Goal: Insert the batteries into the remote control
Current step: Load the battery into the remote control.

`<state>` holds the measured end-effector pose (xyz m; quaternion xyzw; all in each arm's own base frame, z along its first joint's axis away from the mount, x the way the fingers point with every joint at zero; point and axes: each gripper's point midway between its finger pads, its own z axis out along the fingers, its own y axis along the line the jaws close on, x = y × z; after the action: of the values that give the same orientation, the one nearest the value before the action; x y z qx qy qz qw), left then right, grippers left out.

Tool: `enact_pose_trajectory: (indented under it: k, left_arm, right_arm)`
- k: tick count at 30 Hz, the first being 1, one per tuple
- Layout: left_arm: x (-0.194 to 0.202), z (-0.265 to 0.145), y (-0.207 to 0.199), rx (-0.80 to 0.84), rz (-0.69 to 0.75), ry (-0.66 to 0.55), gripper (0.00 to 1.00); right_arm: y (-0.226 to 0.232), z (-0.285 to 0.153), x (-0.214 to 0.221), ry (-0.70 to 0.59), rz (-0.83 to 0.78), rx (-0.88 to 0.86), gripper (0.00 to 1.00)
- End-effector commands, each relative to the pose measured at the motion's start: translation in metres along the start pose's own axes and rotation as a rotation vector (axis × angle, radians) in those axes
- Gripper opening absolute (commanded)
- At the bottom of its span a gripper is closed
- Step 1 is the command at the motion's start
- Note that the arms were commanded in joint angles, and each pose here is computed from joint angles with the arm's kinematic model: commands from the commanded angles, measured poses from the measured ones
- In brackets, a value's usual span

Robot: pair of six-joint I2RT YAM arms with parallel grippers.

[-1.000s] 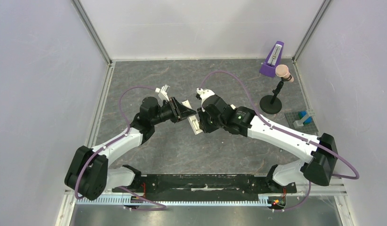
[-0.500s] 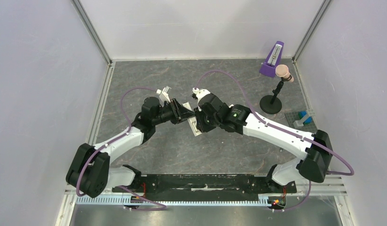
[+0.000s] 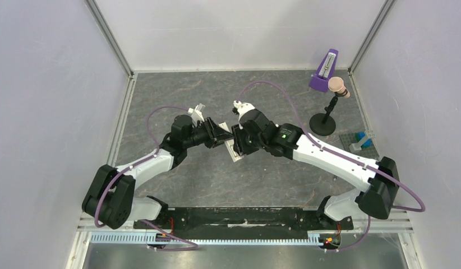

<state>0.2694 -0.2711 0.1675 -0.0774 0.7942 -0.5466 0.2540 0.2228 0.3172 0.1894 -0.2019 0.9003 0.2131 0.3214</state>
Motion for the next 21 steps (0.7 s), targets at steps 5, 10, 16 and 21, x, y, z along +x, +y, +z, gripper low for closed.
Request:
enact_pose_trajectory:
  k: [5, 10, 16, 21]
  left_arm:
    - [-0.026, 0.0, -0.058, 0.181, -0.046, -0.035, 0.02]
    - [-0.04, -0.007, -0.08, 0.211, -0.059, -0.062, 0.02]
    - [-0.053, -0.017, -0.101, 0.248, -0.155, -0.106, 0.02]
    - [-0.06, -0.022, -0.113, 0.268, -0.247, -0.12, 0.02]
  right_arm:
    - [-0.021, -0.063, -0.064, -0.299, 0.126, 0.028, 0.47]
    - [-0.04, -0.076, -0.056, -0.415, 0.269, 0.004, 0.56]
    - [-0.025, -0.09, -0.067, -0.56, 0.432, -0.162, 0.73]
    - [-0.008, -0.103, -0.086, -0.661, 0.518, -0.312, 0.8]
